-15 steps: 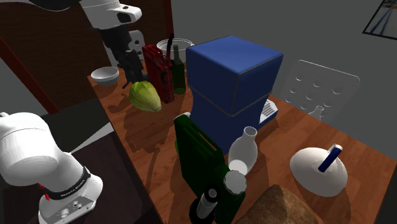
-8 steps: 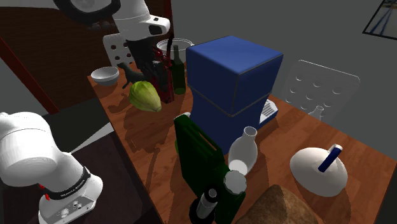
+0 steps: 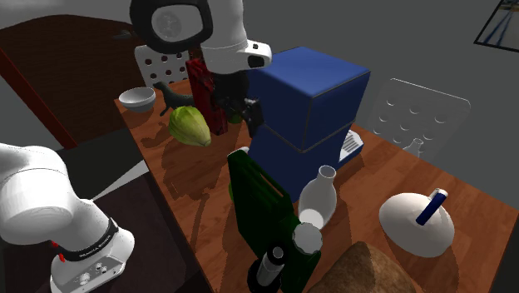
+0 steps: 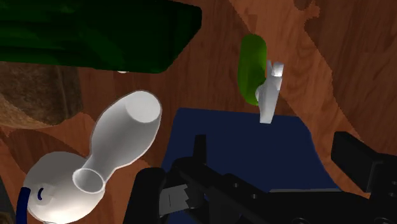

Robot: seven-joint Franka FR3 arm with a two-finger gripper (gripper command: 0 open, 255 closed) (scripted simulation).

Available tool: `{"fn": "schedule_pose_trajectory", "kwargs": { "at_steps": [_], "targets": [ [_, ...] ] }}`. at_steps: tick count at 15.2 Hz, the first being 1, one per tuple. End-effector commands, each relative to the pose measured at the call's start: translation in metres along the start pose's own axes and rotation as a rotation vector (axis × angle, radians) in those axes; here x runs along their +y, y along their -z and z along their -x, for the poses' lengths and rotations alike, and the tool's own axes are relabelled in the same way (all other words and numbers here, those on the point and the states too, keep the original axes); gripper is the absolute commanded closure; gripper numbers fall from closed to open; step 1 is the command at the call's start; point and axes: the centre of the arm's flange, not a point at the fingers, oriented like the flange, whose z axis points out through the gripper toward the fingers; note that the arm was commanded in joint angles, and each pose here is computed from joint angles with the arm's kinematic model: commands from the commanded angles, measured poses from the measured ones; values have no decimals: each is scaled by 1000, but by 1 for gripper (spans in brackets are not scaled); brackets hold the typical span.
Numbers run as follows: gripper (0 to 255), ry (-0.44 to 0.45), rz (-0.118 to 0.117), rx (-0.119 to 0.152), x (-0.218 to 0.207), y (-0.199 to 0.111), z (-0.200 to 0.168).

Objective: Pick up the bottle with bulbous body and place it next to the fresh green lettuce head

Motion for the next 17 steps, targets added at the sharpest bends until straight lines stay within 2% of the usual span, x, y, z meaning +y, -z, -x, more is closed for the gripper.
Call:
{"fn": "schedule_pose_trajectory", "kwargs": {
  "at_steps": [1,17],
  "targets": [
    [0,0,-3,-1,24,-13,-10],
    [0,-6,-35,-14,206,-93,-97]
  ]
}}
